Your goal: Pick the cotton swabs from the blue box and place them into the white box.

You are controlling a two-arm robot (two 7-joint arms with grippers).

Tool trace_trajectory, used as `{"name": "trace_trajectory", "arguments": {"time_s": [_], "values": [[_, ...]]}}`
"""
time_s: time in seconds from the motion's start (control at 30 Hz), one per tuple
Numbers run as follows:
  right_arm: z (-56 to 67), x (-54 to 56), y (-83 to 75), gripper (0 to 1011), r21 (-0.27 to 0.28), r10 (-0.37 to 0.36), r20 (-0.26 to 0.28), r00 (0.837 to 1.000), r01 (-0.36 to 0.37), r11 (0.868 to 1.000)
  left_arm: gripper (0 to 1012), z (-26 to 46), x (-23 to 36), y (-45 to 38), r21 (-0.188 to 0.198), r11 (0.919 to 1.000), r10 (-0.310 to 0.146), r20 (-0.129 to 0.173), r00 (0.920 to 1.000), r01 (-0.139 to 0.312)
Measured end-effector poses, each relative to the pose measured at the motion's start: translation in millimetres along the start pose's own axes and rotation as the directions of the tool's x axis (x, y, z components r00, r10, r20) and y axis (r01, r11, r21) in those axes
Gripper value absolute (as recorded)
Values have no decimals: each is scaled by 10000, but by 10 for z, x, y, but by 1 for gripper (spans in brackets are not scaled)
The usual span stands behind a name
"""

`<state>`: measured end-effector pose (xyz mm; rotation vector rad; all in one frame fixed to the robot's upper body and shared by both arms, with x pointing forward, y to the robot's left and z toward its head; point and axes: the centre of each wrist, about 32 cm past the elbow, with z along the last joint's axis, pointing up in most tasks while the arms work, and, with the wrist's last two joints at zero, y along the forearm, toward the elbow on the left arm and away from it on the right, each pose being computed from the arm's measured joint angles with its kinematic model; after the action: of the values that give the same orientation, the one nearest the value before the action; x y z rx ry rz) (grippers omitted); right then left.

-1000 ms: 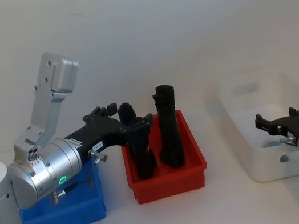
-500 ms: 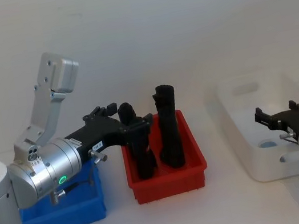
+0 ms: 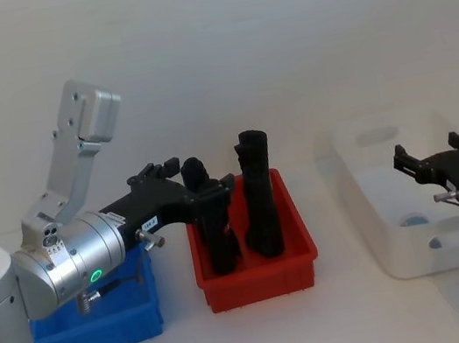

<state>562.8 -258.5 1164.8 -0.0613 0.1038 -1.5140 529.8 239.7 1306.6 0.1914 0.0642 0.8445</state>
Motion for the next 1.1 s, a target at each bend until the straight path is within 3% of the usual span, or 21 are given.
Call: {"name": "trace_trajectory", "arguments": {"time_s": [0.6, 0.9, 1.1], "values": [[54, -19, -120, 1002, 410, 55, 151, 9999, -61, 9991, 1004, -30, -15, -8, -61, 9999, 115, 79, 9999, -115], [41, -48, -325, 1002, 677, 538, 358, 9979, -561, 9961, 1004, -209, -103, -62, -415, 9962, 781, 509, 9956, -760], [41, -83, -499, 1001, 886, 965, 520, 9940, -1009, 9909, 1004, -355, -181, -99, -753, 9895, 1296, 828, 9881, -1235]]}}
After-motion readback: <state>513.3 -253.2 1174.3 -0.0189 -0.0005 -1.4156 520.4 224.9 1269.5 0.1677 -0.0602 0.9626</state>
